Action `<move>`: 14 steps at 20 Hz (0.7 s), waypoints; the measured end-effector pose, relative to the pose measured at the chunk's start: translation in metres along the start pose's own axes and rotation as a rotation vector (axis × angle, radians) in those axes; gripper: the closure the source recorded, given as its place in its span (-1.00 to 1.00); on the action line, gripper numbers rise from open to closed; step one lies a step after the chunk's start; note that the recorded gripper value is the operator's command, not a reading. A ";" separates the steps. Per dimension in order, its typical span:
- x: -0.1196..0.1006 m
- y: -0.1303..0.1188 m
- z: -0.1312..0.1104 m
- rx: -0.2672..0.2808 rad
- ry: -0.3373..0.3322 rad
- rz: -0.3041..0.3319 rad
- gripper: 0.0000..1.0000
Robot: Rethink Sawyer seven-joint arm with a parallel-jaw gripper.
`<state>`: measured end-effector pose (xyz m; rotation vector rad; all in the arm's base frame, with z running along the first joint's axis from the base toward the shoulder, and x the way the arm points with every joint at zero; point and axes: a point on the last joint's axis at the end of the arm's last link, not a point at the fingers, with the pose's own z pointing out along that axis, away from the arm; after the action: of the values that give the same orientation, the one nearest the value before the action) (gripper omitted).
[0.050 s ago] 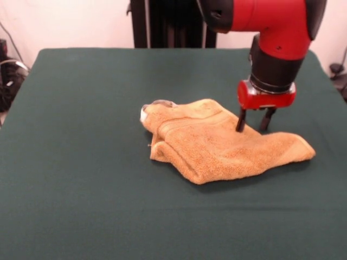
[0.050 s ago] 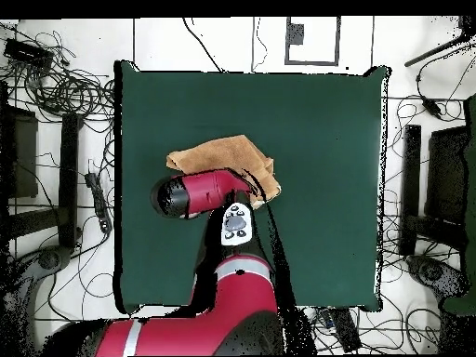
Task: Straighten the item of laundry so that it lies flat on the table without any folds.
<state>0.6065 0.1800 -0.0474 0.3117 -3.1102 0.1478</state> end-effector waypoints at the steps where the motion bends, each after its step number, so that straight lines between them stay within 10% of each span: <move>1: -0.001 0.000 0.000 -0.002 0.000 0.000 1.00; 14: 0.010 -0.013 -0.001 -0.100 -0.087 0.021 1.00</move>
<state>0.5992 0.1652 -0.0452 0.2910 -3.1932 -0.0218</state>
